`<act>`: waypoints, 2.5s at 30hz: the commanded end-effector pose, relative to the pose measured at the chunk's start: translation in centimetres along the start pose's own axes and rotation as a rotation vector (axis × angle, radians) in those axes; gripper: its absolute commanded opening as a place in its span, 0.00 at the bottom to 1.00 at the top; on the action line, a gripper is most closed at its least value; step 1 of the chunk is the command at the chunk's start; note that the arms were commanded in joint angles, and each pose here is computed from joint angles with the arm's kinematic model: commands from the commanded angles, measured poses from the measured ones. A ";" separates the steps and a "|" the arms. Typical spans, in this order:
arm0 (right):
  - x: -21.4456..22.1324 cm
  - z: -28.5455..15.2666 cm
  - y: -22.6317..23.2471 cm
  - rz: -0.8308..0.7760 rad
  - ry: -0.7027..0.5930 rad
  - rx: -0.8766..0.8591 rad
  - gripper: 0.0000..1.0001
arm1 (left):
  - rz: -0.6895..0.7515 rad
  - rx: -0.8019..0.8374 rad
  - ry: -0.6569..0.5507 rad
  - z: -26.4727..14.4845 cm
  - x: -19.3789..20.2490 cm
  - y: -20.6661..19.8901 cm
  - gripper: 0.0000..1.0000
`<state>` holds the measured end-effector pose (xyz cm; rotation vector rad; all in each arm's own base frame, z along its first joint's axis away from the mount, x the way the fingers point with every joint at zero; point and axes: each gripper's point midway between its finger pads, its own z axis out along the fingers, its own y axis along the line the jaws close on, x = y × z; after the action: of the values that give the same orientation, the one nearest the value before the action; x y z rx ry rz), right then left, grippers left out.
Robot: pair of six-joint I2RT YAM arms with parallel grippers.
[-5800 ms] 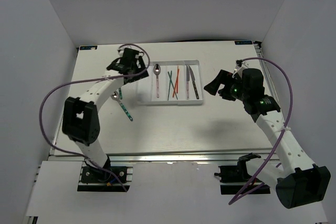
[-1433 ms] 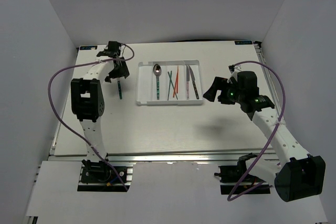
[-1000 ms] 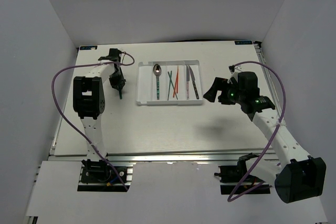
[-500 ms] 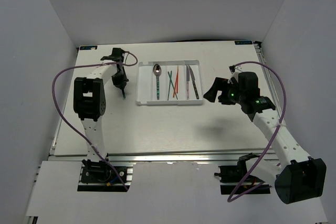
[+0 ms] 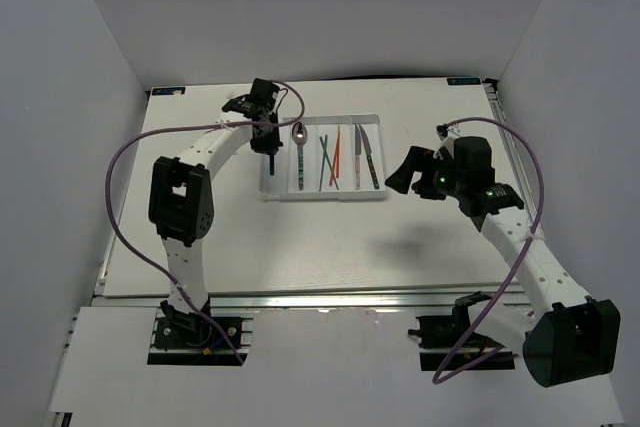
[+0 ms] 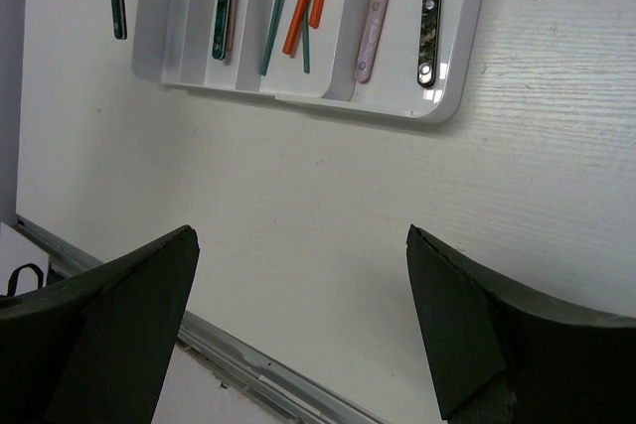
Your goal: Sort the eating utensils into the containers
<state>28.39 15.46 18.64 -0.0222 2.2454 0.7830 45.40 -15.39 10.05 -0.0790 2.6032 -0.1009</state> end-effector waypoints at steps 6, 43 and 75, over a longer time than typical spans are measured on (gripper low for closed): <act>-0.3 0.1 0.0 0.000 -0.018 -0.008 0.89 | 0.012 -0.004 0.038 1.1 0.9 -0.9 0.00; -7.7 4.5 -17.2 0.176 0.013 0.696 0.88 | -0.021 -0.098 -0.341 -13.8 3.7 6.6 0.98; -8.1 9.8 -21.0 0.125 0.099 0.741 0.00 | -0.096 0.149 -0.374 -14.5 4.5 2.9 0.98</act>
<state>45.49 -0.36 2.52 0.5624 2.6198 -0.0381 32.64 -9.40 16.64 -0.1719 2.2886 -0.1121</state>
